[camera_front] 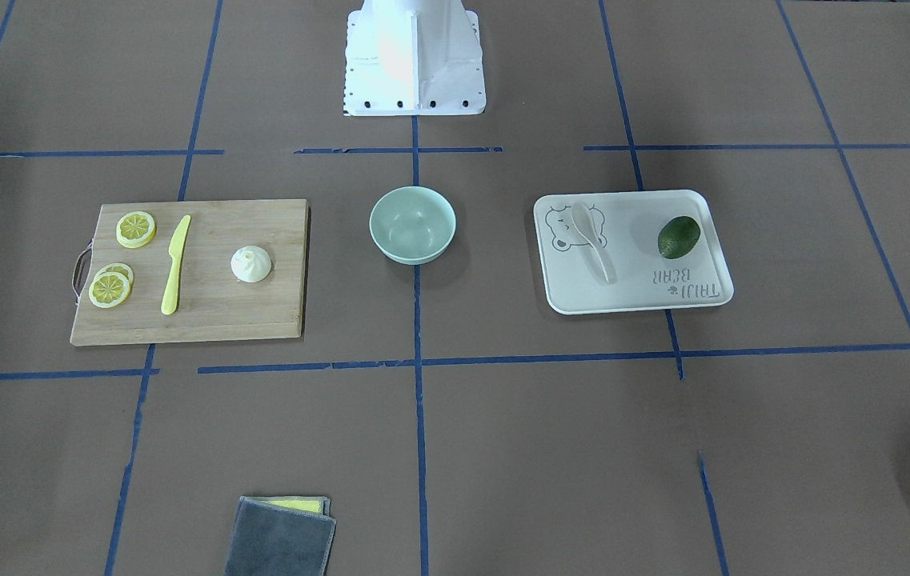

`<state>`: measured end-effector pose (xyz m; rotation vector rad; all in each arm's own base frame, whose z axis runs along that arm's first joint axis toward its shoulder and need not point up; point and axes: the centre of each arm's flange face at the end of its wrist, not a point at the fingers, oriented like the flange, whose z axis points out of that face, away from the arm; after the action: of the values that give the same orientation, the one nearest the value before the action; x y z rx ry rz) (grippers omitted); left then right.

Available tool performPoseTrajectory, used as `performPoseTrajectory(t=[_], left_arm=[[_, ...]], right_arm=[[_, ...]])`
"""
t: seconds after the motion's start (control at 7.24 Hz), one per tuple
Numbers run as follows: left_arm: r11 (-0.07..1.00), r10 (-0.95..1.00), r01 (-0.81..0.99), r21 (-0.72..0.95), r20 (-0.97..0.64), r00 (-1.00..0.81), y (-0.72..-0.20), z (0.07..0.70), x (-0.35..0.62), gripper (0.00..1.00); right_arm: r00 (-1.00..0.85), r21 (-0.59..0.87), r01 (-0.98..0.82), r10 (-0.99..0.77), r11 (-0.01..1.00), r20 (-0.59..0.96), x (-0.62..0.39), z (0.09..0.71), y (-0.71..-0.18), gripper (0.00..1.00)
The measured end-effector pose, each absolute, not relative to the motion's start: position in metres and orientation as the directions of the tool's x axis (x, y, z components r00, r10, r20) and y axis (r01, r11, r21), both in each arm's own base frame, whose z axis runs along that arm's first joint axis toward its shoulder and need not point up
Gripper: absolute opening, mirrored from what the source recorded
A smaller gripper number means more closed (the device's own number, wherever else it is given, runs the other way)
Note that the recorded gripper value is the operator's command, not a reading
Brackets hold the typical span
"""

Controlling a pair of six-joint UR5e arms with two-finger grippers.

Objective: Put spoon and bun in bowl

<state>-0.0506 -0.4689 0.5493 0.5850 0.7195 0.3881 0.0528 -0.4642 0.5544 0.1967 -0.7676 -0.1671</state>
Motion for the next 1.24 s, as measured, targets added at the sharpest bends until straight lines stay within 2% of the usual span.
performPoseTrajectory(t=[0.28,0.41,0.69,0.83,0.97,1.24], left_arm=[[0.583,0.648,-0.133,0.802,-0.36,0.671,-0.48,0.519,-0.04,1.0],[0.546,0.69,-0.119,0.829,-0.365,0.625,-0.49,0.501,-0.013,1.0],[0.64,0.647,0.001,0.769,-0.539,0.539,-0.501,0.461,0.044,1.0],[0.66,0.644,0.018,0.751,-0.578,0.502,-0.5,0.447,0.069,1.0],[0.665,0.646,0.029,0.746,-0.595,0.478,-0.495,0.43,0.092,1.0],[0.775,0.542,0.09,0.626,-0.731,0.415,-0.469,0.395,0.167,1.0]], right_arm=[[0.695,0.305,0.062,-0.26,0.95,0.67,0.049,0.534,-0.483,1.0],[0.686,0.293,0.031,-0.234,0.956,0.689,0.045,0.525,-0.491,1.0],[0.678,0.263,-0.004,-0.191,0.965,0.71,0.039,0.518,-0.495,1.0],[0.671,0.255,-0.008,-0.184,0.967,0.718,0.038,0.518,-0.495,1.0],[0.661,0.251,-0.01,-0.182,0.968,0.728,0.037,0.518,-0.495,1.0],[0.652,0.248,-0.009,-0.182,0.969,0.736,0.036,0.518,-0.494,1.0]])
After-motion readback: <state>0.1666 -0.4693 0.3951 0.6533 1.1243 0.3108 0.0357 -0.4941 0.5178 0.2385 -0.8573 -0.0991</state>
